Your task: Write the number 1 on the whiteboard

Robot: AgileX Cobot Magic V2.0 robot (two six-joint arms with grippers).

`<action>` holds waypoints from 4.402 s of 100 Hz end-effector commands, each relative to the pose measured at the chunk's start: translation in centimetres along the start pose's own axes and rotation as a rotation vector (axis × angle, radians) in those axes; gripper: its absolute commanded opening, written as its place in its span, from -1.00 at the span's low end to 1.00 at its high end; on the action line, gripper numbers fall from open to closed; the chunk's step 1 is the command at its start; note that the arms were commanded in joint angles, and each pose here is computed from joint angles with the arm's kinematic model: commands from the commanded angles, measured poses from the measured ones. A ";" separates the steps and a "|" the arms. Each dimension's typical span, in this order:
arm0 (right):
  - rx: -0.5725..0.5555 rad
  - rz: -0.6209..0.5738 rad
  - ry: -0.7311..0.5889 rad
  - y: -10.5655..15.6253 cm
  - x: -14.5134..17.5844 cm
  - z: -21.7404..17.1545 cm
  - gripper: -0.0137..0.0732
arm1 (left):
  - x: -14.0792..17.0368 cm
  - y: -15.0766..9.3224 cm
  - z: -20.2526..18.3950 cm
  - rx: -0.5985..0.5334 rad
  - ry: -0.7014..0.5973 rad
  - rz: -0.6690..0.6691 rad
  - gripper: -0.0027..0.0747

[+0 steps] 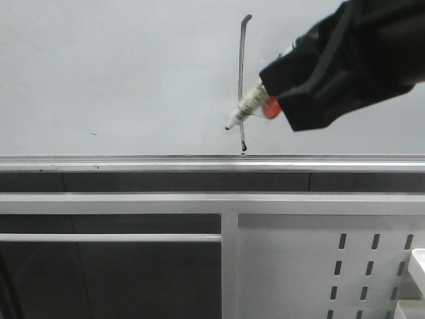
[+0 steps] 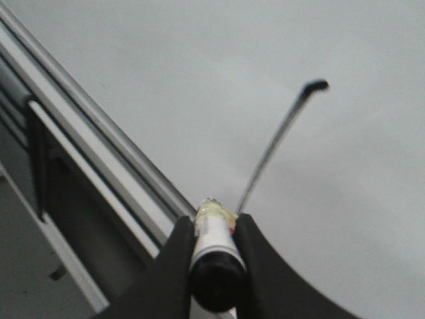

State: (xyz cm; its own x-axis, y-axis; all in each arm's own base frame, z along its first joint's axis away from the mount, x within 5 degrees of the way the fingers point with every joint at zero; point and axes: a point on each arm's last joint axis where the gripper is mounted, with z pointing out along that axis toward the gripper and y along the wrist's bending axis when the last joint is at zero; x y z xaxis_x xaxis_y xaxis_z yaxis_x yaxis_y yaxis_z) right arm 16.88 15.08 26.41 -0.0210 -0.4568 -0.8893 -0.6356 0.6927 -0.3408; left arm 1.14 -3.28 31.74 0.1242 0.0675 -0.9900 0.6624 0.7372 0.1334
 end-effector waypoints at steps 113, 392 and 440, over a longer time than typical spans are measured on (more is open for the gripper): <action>-0.712 -0.136 -0.105 2.1 -16.2 -4.6 -0.86 | -4.0 -0.5 8.4 0.494 0.349 0.069 -0.44; -0.786 -0.111 -0.086 2.7 -16.7 -4.3 -0.25 | -3.2 0.0 11.5 0.501 0.364 -0.040 -0.98; -0.589 -0.149 -0.207 -0.5 -17.8 -7.6 0.54 | -2.8 1.2 12.6 0.319 0.217 -0.188 -0.98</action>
State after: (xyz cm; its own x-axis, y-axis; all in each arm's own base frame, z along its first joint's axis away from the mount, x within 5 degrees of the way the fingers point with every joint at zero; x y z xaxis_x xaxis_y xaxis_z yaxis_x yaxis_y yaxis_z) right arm 12.34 20.57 41.65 0.1703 -0.4638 -0.8694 -0.9673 0.0897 -0.2373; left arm 9.96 -11.18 34.10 -0.1515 0.2713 -0.9505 0.9087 0.4166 -0.0259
